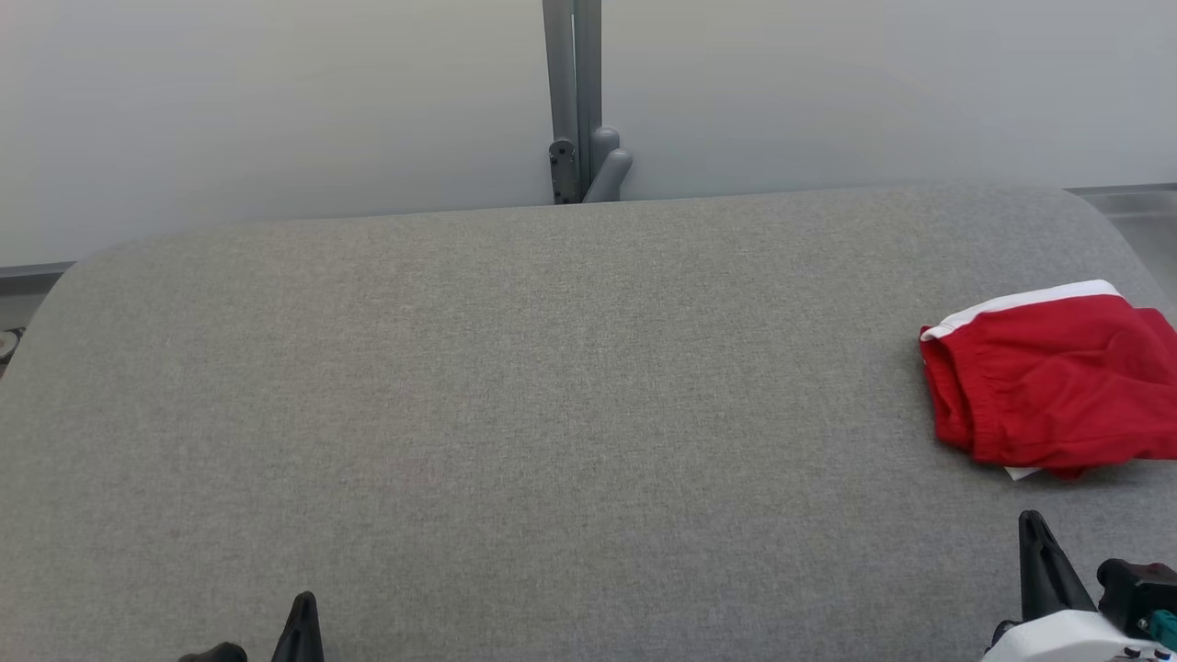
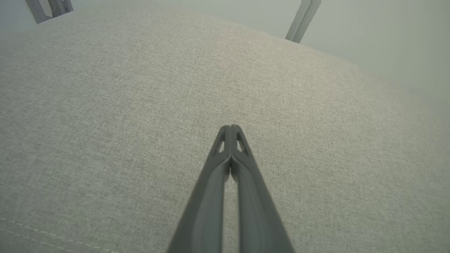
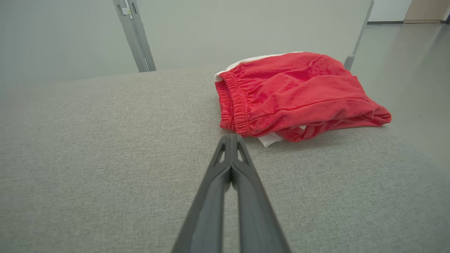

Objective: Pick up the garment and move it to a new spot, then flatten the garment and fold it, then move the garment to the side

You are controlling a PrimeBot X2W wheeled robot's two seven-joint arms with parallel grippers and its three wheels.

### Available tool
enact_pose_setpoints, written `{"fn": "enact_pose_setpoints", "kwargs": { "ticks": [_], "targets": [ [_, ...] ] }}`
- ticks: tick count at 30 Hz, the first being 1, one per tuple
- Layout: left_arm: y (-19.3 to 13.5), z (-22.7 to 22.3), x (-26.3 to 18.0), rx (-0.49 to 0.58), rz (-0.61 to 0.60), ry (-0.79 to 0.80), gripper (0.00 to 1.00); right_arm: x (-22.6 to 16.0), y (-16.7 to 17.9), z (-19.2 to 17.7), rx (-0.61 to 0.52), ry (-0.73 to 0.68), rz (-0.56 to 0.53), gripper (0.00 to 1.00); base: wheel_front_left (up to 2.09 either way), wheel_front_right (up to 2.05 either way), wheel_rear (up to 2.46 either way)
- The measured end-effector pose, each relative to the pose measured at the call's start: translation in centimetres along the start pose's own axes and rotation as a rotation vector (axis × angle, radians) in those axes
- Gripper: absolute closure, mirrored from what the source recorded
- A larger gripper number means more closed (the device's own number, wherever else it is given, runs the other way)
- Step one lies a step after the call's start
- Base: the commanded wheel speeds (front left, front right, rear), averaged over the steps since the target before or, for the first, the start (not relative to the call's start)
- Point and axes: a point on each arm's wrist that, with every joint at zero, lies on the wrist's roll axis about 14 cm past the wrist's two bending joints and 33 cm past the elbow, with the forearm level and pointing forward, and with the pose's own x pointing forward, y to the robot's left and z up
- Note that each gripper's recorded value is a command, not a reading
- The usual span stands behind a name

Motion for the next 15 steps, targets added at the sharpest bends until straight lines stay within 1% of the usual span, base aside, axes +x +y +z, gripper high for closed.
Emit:
{"fn": "enact_pose_setpoints", "kwargs": {
  "ticks": [7,8,15],
  "targets": [
    [0.1,0.7,0.5,-0.121,0.011,-0.007,1.00,0.5,0.3,0.4,0.148,-0.007,-0.010,1.00,0.00,0.00,0.00],
    [0.1,0.7,0.5,-0.121,0.011,-0.007,1.00,0.5,0.3,0.4,0.148,-0.007,-0.010,1.00,0.00,0.00,0.00],
    [0.0,1.5,1.1,-0.233,0.014,-0.017,1.00,1.0,0.4,0.6,0.283,-0.005,-0.017,1.00,0.00,0.00,0.00]
  ]
}}
